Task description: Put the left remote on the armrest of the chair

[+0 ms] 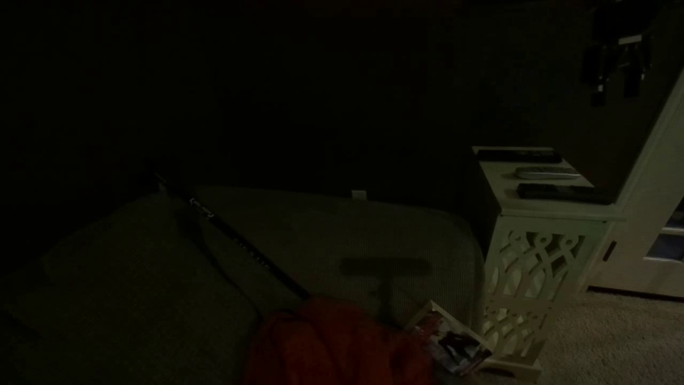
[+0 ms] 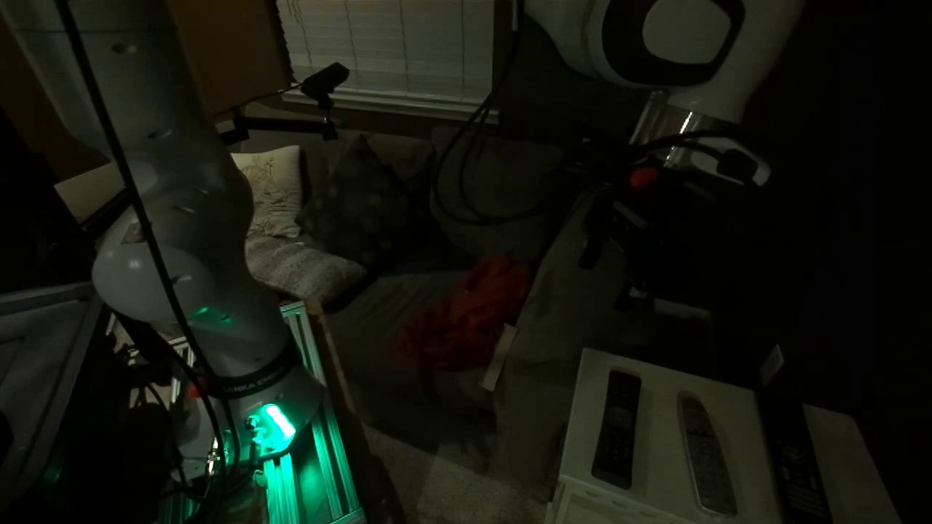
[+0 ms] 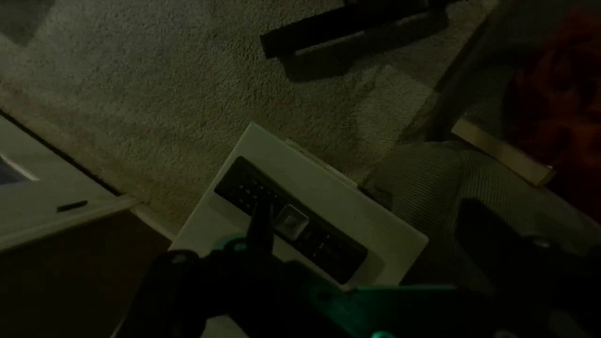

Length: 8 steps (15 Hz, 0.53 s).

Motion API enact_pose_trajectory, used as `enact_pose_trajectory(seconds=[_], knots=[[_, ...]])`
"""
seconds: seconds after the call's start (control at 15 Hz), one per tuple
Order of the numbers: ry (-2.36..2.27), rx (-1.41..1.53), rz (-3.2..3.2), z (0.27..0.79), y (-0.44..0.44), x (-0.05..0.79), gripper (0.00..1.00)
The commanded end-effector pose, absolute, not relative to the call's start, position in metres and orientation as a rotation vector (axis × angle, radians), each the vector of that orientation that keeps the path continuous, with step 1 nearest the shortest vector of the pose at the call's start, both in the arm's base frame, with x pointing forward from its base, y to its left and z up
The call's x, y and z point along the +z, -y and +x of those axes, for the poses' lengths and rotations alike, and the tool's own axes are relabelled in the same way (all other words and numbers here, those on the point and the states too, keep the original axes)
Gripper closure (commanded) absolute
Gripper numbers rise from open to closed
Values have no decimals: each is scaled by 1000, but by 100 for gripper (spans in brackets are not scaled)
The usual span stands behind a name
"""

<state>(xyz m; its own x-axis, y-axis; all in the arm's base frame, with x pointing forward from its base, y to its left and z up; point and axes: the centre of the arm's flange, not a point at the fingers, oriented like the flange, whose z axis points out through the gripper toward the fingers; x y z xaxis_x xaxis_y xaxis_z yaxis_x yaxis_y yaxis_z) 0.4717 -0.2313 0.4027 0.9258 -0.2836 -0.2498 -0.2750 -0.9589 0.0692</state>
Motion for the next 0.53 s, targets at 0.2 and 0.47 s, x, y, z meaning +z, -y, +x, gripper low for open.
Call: enact_pose_trajectory(seconds=[0.2,0.47], knots=[[-74,-348,3204,447,245,365,0],[45,-378,3155,452,242,370,0]])
